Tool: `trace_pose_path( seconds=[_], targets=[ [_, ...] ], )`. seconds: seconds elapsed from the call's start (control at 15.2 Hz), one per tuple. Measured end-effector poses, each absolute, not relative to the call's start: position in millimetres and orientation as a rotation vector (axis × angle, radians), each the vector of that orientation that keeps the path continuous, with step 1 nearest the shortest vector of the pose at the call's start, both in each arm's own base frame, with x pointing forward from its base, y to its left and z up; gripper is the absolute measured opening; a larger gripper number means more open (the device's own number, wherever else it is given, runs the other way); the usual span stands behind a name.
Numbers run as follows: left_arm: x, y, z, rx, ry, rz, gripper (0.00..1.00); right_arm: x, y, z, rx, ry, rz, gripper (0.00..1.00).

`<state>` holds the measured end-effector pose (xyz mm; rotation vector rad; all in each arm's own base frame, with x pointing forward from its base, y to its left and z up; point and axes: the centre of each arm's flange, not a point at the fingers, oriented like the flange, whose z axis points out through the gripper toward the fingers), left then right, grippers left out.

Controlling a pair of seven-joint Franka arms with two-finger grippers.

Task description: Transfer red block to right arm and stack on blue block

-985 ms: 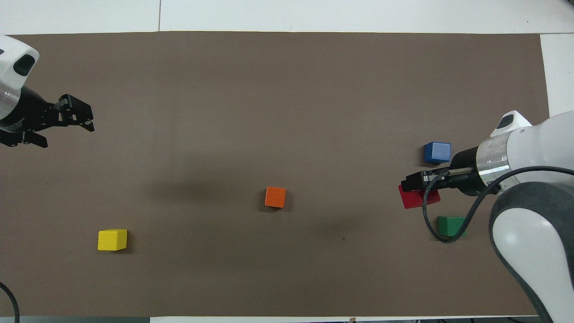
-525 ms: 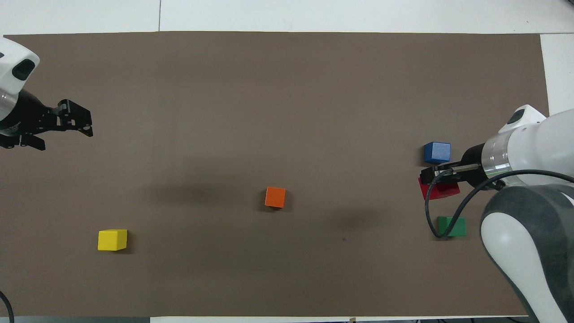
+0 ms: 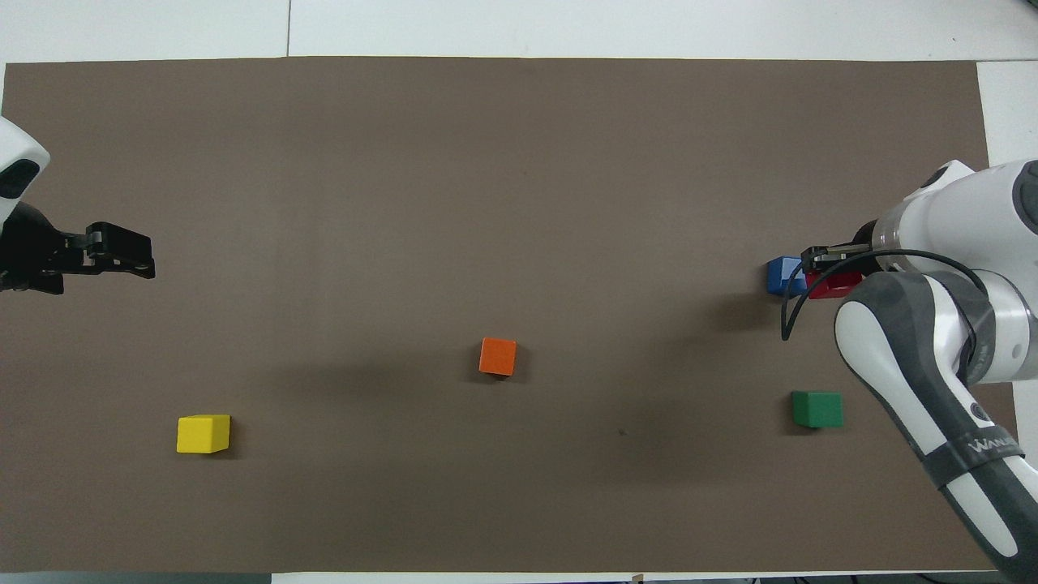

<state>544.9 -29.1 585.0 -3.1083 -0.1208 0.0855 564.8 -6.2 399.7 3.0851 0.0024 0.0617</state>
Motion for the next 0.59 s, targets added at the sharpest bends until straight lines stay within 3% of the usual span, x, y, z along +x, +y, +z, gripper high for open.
trace_pose_path(
  seconds=[0.59],
  targets=[
    [549.0, -31.4, 582.1, -3.111, -0.064, 0.096, 1.0, 578.5, 0.9, 363.1, 3.017, -0.084, 0.11, 0.57]
  ],
)
